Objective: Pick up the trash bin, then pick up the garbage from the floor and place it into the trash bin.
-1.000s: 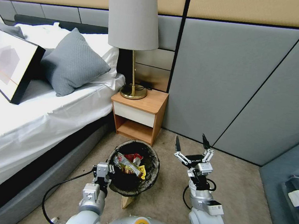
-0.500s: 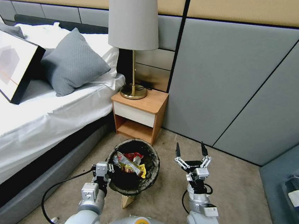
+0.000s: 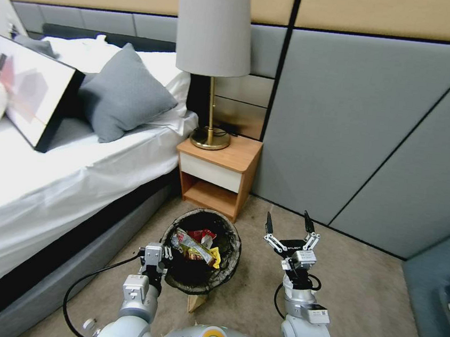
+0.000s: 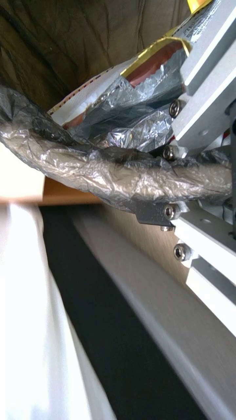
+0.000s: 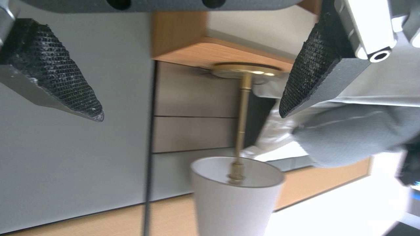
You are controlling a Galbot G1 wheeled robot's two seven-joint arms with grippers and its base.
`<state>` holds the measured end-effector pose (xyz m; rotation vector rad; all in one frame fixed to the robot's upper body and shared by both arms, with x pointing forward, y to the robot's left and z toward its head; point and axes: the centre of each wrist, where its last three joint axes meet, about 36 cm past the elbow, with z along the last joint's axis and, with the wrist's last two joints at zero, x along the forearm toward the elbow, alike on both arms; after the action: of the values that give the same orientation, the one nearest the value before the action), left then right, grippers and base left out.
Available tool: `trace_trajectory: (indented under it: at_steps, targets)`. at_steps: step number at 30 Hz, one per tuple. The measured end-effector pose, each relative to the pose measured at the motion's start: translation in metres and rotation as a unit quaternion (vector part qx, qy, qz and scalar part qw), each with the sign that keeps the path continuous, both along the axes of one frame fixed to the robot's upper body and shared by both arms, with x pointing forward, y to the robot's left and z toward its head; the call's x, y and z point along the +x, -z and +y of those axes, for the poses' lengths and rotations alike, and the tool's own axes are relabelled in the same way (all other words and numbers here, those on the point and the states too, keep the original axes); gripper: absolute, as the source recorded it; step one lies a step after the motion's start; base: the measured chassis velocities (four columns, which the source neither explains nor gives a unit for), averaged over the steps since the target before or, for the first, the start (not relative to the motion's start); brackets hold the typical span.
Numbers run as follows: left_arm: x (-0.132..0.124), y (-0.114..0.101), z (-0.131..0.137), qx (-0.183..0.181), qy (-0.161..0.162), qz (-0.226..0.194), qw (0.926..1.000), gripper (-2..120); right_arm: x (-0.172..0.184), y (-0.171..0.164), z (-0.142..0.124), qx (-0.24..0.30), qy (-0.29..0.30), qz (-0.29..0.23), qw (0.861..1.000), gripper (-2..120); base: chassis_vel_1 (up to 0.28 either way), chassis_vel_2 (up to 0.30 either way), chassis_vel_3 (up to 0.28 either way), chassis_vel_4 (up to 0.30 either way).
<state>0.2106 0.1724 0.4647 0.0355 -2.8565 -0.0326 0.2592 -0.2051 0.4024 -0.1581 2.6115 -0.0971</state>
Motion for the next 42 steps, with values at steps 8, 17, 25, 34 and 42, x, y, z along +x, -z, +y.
trace_trajectory:
  at_steps: [8,17,25,34,42]
  targets:
    - [-0.0006,-0.0009,-0.0003,-0.001,0.001,-0.001,1.0000,0,0.0006,-0.0015,-0.0003,0.000,-0.001,0.000,1.000,100,0.121,0.113,0.116,0.108]
    - [-0.0017,-0.0008,-0.0016,-0.001,0.003,0.000,1.0000,0,0.0006,-0.0018,0.0004,-0.002,-0.004,0.001,1.000,100,0.118,0.116,0.129,0.124]
    - [-0.0018,0.0011,-0.0029,-0.001,0.003,-0.001,1.0000,0,0.0010,-0.0019,0.0009,-0.003,-0.006,0.001,1.000,100,0.130,0.124,0.117,0.125]
    - [-0.0020,0.0015,-0.0037,-0.002,0.004,-0.003,1.0000,0,0.0005,-0.0020,0.0007,-0.004,-0.007,0.002,1.000,100,0.029,0.026,0.030,0.029]
    - [-0.0020,0.0000,-0.0024,-0.002,0.002,-0.006,1.0000,0,-0.0016,-0.0026,-0.0003,-0.010,-0.012,0.020,1.000,100,0.000,0.000,0.000,0.000]
